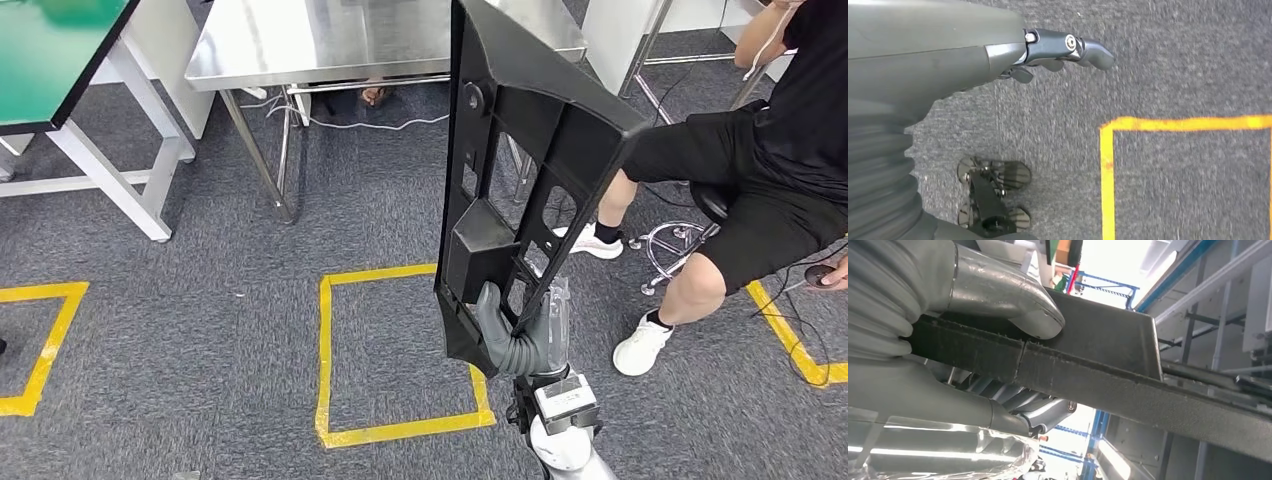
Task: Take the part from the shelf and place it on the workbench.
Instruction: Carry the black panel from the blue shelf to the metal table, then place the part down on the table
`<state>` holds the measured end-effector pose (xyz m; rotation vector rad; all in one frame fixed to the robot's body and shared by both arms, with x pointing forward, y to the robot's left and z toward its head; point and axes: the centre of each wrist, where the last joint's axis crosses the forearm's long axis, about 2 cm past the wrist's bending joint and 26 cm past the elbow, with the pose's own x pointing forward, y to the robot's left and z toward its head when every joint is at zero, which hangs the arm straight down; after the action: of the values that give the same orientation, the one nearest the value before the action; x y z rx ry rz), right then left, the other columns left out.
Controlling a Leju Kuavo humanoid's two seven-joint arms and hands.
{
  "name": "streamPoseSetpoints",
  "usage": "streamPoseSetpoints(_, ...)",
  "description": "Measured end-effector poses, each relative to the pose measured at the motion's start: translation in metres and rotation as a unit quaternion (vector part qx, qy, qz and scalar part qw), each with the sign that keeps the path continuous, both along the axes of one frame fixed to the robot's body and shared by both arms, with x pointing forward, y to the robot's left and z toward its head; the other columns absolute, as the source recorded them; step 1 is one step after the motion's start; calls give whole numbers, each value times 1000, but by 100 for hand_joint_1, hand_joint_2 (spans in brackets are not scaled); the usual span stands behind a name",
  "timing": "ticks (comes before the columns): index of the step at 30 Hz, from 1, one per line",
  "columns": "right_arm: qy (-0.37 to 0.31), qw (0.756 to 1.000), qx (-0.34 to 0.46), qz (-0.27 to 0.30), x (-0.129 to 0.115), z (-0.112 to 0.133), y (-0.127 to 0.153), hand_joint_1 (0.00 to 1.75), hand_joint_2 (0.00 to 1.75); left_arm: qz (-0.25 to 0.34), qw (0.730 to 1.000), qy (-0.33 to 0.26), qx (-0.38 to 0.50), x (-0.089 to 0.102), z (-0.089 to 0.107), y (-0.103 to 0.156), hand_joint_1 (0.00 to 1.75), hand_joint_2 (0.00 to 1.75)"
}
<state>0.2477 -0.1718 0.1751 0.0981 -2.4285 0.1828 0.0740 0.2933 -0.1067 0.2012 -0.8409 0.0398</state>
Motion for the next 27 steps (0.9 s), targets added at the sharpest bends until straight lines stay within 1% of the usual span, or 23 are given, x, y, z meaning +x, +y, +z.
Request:
streamPoseSetpoints(14, 4, 1000, 3, -7, -2, 0, 3, 175, 175, -1, 1000, -2, 1, 1, 0, 6, 0, 175)
streamPoseSetpoints(17, 1, 1000, 2, -8, -1, 1, 3, 175, 175, -2, 1000, -5, -1, 4, 1, 5, 0, 175)
streamPoseSetpoints(23, 10, 1000, -4, -11, -5, -3, 1, 175, 175, -6, 1000, -2, -4, 4, 1, 0, 0, 175)
streamPoseSetpoints(27, 14, 1000, -6, -12, -7, -5, 1, 175, 175, -5, 1000, -1, -1, 5, 1, 2, 0, 175)
